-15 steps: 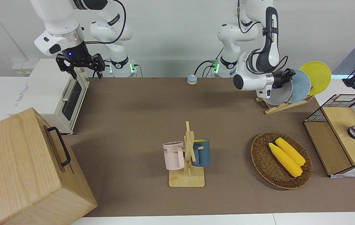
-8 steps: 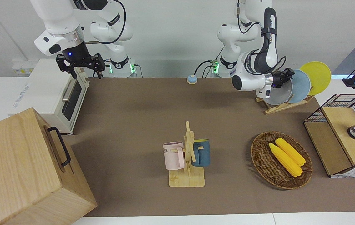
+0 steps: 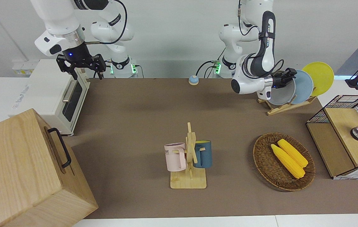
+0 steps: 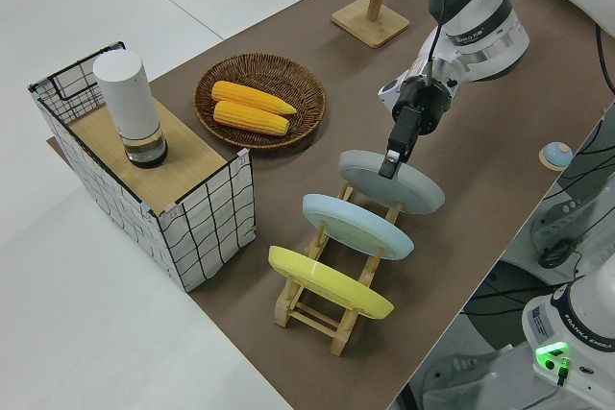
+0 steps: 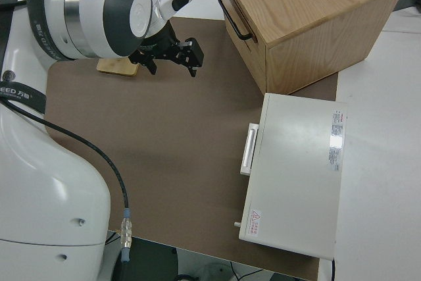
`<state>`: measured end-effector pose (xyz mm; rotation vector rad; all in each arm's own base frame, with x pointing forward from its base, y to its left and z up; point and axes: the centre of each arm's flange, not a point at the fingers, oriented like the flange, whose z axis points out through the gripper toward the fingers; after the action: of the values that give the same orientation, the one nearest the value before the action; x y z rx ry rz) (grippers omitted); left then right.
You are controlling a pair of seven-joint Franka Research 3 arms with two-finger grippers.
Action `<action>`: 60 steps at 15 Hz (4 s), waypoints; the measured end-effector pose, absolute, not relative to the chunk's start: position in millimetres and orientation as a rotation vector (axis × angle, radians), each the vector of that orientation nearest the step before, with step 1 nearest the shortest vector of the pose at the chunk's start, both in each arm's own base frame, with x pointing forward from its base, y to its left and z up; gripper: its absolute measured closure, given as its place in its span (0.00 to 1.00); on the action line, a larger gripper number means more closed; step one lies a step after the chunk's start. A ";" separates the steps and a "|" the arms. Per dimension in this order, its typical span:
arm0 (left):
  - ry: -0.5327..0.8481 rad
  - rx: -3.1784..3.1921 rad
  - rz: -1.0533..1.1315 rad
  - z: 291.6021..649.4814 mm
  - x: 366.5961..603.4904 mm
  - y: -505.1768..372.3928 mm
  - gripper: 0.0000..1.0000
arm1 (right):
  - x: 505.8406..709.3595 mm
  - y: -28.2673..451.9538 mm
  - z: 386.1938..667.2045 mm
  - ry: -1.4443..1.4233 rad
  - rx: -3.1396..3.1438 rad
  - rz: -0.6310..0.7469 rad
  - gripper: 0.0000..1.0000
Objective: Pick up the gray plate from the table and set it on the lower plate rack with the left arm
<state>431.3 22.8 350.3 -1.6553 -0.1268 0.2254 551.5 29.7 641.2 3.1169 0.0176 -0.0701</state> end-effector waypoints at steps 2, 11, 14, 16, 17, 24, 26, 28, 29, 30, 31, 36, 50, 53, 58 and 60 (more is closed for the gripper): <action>-0.134 -1.647 0.215 348.2 431.7 23.1 1.00 | 551.5 29.7 641.2 0.018 3.117 -0.070 0.01; -0.144 -1.590 0.188 327.3 431.9 17.8 1.00 | 551.5 29.7 641.2 0.018 3.117 -0.070 0.01; -0.143 -1.564 0.182 323.1 431.7 15.8 1.00 | 551.5 29.7 641.2 0.018 3.117 -0.070 0.01; -0.141 -1.553 0.178 320.2 431.6 14.2 1.00 | 551.5 29.7 641.2 0.018 3.117 -0.070 0.01; -0.143 -1.547 0.175 318.8 431.3 13.9 1.00 | 551.5 29.7 641.2 0.018 3.117 -0.070 0.01; -0.144 -1.534 0.173 310.6 435.2 12.1 0.98 | 551.5 29.7 641.2 0.018 3.117 -0.070 0.01; -0.145 -1.527 0.176 309.8 435.4 13.6 0.88 | 551.5 29.7 641.2 0.018 3.117 -0.070 0.01; -0.146 -1.520 0.177 309.1 435.5 15.4 0.67 | 551.5 29.7 641.2 0.018 3.117 -0.070 0.01; -0.145 -1.515 0.174 309.6 435.9 16.1 0.56 | 551.5 29.7 641.2 0.018 3.117 -0.070 0.01; -0.146 -1.512 0.173 309.7 436.3 17.5 0.48 | 551.5 29.7 641.2 0.018 3.117 -0.070 0.01; -0.147 -1.509 0.173 309.8 436.6 19.4 0.37 | 551.5 29.7 641.2 0.018 3.117 -0.070 0.01; -0.165 -1.512 0.164 317.3 444.0 20.3 0.00 | 551.5 29.7 641.2 0.018 3.117 -0.070 0.01; -0.222 -1.984 0.302 462.0 525.4 -40.7 0.00 | 551.5 29.7 641.2 0.018 3.117 -0.070 0.01; -0.277 -2.154 0.321 488.1 531.5 -55.6 0.00 | 551.5 29.7 641.2 0.018 3.117 -0.070 0.01; -0.357 -2.460 0.337 539.0 537.4 -81.5 0.00 | 551.5 29.7 641.2 0.018 3.117 -0.070 0.01; -0.385 -2.583 0.380 548.7 536.2 -89.1 0.00 | 551.5 29.7 641.2 0.018 3.117 -0.070 0.01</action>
<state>536.2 -89.1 548.7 -2.5832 -0.3848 0.3804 551.5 29.7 641.2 3.1169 0.0176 -0.0701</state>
